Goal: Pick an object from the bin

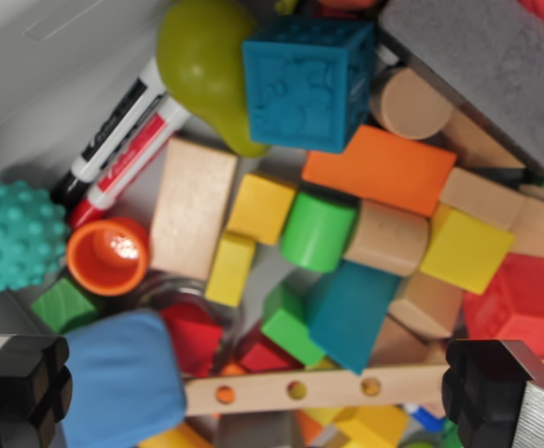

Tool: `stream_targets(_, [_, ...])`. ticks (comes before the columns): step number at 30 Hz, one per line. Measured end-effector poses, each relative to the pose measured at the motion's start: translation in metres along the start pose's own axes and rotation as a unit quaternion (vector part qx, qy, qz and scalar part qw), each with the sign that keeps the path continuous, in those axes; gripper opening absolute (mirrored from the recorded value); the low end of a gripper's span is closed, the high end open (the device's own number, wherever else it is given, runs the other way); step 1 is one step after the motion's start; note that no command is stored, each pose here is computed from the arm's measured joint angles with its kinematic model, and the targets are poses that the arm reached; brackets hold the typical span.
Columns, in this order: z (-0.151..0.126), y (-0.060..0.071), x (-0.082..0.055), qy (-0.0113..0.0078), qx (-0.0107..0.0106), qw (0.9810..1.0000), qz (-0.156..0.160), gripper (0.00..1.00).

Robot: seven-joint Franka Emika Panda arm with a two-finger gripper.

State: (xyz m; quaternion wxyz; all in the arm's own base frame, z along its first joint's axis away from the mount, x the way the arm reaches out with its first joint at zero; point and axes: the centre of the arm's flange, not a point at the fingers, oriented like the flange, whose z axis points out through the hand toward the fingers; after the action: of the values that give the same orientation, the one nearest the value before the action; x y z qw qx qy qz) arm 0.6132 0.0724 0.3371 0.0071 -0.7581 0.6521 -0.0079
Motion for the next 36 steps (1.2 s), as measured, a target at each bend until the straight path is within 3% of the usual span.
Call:
stream_targets(9, [0.022,-0.006,-0.011,0.0008,-0.0022,0.9981,0.062,1.00])
stream_targets(13, [0.035,-0.009,-0.017,0.0017,-0.0046,0.9957,0.093,1.00])
stream_targets(18, [0.048,-0.013,-0.023,0.0026,-0.0060,0.9917,0.129,1.00])
stream_targets(28, [0.075,-0.020,-0.036,0.0032,-0.0092,0.9794,0.202,1.00])
stream_targets(34, [0.093,-0.025,-0.045,0.0025,-0.0111,0.9681,0.250,1.00])
stream_targets(35, [0.095,-0.026,-0.046,0.0025,-0.0113,0.9669,0.255,1.00])
stream_targets(36, [0.099,-0.027,-0.048,0.0027,-0.0118,0.9644,0.264,1.00])
